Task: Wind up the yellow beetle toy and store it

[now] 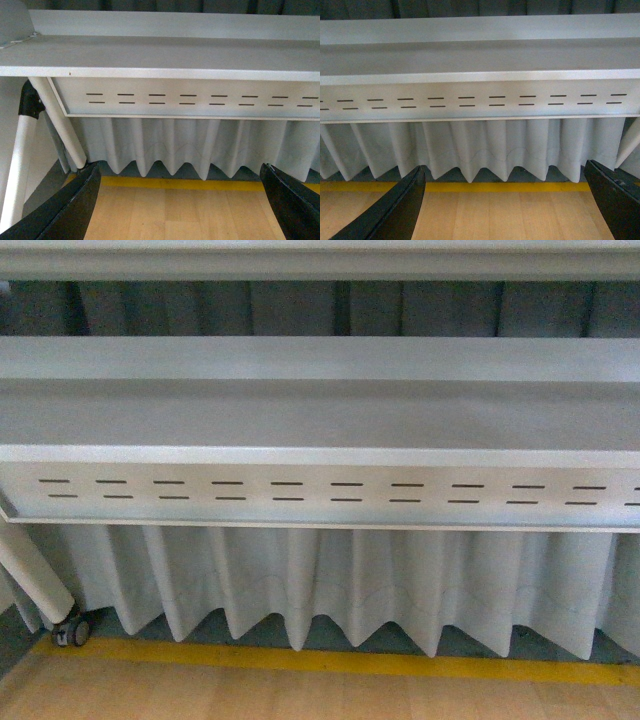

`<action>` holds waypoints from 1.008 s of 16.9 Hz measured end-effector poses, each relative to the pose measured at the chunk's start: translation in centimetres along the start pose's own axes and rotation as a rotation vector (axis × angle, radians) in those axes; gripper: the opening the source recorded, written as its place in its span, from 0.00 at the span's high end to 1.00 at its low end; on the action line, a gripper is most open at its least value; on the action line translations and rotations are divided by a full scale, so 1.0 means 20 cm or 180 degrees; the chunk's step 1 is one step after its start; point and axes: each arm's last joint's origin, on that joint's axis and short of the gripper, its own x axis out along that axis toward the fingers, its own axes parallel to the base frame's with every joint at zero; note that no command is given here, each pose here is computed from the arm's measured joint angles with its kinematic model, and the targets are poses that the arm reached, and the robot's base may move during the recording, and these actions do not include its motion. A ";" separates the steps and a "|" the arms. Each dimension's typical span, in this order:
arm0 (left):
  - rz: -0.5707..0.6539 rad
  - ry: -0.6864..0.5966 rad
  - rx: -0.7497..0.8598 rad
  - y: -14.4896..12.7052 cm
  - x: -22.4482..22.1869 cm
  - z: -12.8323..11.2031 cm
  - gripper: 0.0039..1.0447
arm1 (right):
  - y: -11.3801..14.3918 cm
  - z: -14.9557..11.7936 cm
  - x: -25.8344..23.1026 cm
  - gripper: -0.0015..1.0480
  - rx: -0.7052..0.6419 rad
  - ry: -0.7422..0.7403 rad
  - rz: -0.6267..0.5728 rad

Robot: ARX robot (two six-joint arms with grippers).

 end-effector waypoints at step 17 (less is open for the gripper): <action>0.0001 0.0000 0.0000 0.00 0.00 0.00 0.06 | 0.00 0.00 0.00 0.06 0.0000 0.0000 0.0000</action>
